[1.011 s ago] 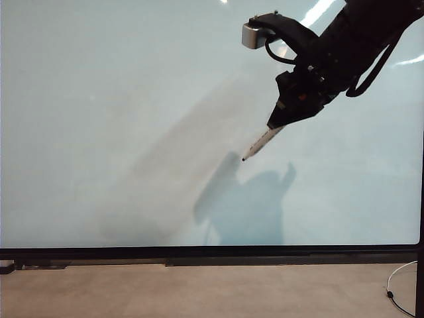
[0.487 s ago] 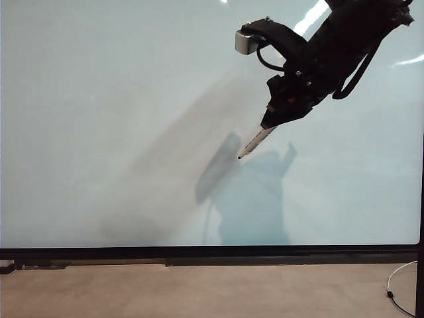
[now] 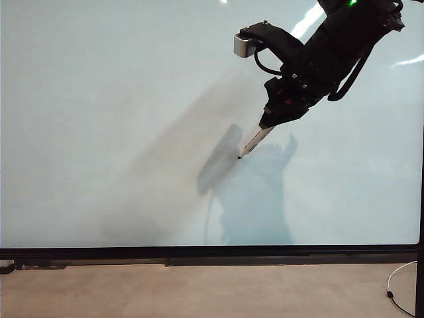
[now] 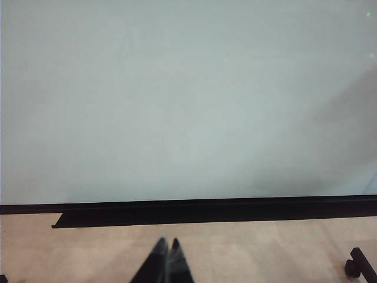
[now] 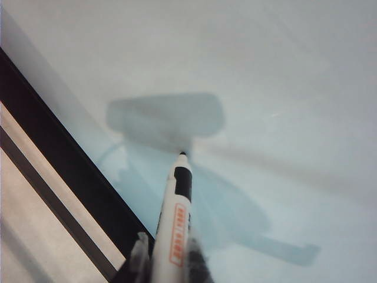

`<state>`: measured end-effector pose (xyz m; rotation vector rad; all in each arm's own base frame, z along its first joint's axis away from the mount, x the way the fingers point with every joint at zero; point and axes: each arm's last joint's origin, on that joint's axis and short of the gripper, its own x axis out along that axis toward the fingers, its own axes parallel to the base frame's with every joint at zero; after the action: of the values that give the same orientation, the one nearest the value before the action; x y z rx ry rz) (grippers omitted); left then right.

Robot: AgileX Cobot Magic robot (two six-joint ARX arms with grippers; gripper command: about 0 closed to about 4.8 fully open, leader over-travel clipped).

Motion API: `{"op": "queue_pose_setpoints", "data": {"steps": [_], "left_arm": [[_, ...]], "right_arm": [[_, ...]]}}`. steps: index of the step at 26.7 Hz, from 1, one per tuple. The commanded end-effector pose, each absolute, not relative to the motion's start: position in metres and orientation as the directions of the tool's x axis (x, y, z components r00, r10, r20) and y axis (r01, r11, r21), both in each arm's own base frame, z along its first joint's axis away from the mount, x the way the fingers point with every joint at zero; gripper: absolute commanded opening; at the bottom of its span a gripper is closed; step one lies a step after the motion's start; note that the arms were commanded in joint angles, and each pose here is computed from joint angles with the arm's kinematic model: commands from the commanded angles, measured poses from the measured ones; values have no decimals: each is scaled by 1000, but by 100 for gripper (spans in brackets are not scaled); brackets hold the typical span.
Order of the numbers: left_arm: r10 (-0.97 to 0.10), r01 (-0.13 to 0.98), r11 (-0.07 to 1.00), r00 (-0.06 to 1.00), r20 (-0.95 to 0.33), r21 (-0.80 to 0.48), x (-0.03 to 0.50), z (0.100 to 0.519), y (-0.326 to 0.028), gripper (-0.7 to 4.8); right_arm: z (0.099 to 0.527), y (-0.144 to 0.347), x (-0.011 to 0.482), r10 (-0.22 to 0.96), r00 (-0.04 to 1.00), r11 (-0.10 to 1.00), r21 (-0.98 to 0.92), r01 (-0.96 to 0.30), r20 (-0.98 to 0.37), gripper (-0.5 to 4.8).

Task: Pick up the pen on the shelf to the right of the whiteboard and draw a rectangle.

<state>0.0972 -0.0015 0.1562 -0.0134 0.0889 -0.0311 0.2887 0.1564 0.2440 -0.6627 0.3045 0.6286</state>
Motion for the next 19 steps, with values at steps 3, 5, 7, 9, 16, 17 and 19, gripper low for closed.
{"op": "queue_pose_setpoints", "data": {"steps": [3, 5, 7, 9, 16, 17, 19], "left_arm": [[-32, 31, 999, 996, -78, -13, 97, 158, -2, -4], [-32, 31, 999, 996, -78, -13, 97, 158, -2, -4], [-32, 31, 999, 996, -78, -13, 97, 158, -2, -4], [-32, 31, 999, 996, -78, -13, 97, 158, -2, -4], [-32, 31, 999, 996, -78, -13, 97, 158, -2, -4], [-32, 31, 999, 996, -78, -13, 97, 158, -2, -4], [-32, 31, 999, 996, -78, -13, 97, 158, -2, -4]], "right_arm": [[250, 157, 291, 448, 796, 627, -492, -604, -407, -5], [252, 157, 291, 448, 797, 627, -493, -603, -405, -5], [254, 158, 292, 432, 808, 635, -500, -588, -401, -5], [257, 158, 293, 430, 808, 636, -501, -587, -402, -5], [264, 159, 294, 434, 811, 637, -503, -584, -391, -5], [264, 159, 294, 435, 810, 636, -503, -586, -394, -5], [263, 160, 294, 437, 807, 634, -501, -589, -396, -5]]}}
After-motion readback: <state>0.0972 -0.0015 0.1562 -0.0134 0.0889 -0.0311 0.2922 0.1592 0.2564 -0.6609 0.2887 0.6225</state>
